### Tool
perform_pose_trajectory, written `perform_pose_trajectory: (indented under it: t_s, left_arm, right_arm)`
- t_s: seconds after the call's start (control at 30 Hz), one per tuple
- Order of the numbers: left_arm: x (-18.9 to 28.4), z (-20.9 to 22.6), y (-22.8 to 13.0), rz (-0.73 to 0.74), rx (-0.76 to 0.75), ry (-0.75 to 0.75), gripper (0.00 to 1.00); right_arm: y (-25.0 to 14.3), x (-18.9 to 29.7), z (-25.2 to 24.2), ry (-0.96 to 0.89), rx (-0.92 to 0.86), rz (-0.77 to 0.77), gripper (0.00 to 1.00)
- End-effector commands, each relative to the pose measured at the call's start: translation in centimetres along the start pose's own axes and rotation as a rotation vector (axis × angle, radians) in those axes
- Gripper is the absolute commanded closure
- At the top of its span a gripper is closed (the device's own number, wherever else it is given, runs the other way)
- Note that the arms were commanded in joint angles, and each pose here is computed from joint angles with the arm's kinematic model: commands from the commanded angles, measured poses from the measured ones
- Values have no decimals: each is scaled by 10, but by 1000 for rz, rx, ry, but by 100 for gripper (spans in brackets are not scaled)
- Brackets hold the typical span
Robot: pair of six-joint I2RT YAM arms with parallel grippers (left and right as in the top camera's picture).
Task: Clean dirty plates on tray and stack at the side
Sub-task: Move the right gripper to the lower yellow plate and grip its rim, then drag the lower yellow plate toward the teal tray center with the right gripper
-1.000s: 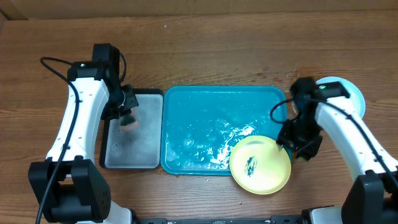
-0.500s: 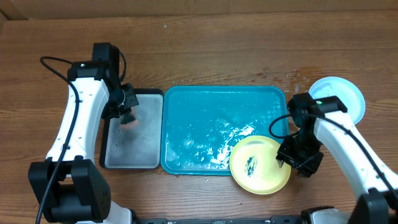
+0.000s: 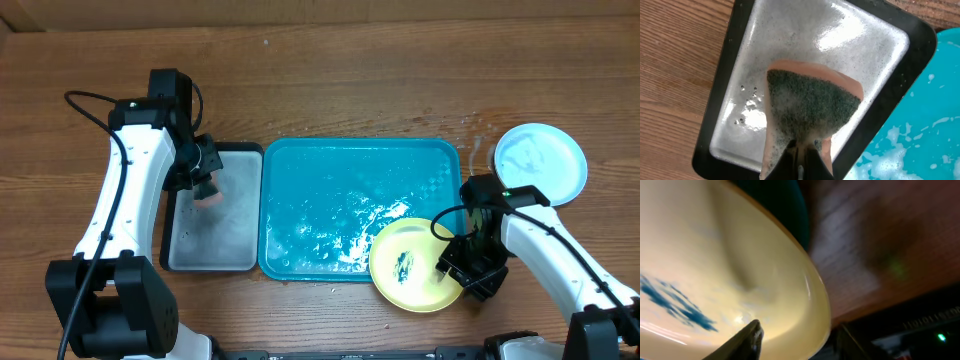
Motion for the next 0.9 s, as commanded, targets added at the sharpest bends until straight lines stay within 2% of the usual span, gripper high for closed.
perform_pose_trajectory:
  t_s: [0.0,0.27,0.33,0.4,0.53,0.7,0.87]
  left_arm:
    - [-2,-3,-3,13,-26,-6,96]
    - [-2,-3,-3,12,-26,-6,96]
    - [-2,-3,-3,12,-26,-7,96]
    - [-2,-3,-2,10,-26,-8,96]
    - [-2,-3,-2,10,-26,-8,96]
    - [-2,-3,-2,9,-26,-8,96]
    - [-3,-5,1,-5,-60,-16,95]
  right_arm:
    - [2,-6,0,10,-46,-24,48]
    - [6,-21,-3,22,-75,-47,49]
    - [10,-21,-1,27,-62,-68,62]
    - [14,-21,3,46,-55,-90,82]
    - [18,-21,10,72,-32,-118,96]
    - [18,-22,22,88,61,-150,96]
    - [16,-20,63,227,318,-208,96]
Point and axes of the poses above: each gripper's point midway between its finger pads, its own x axis back along the fingers, its own z axis along the line the jaws close on, y = z × x, the point moved 5 cm from there along x, back along the fingers, and after that the axes turned 9 degrees about x, right-handed, at the moved point
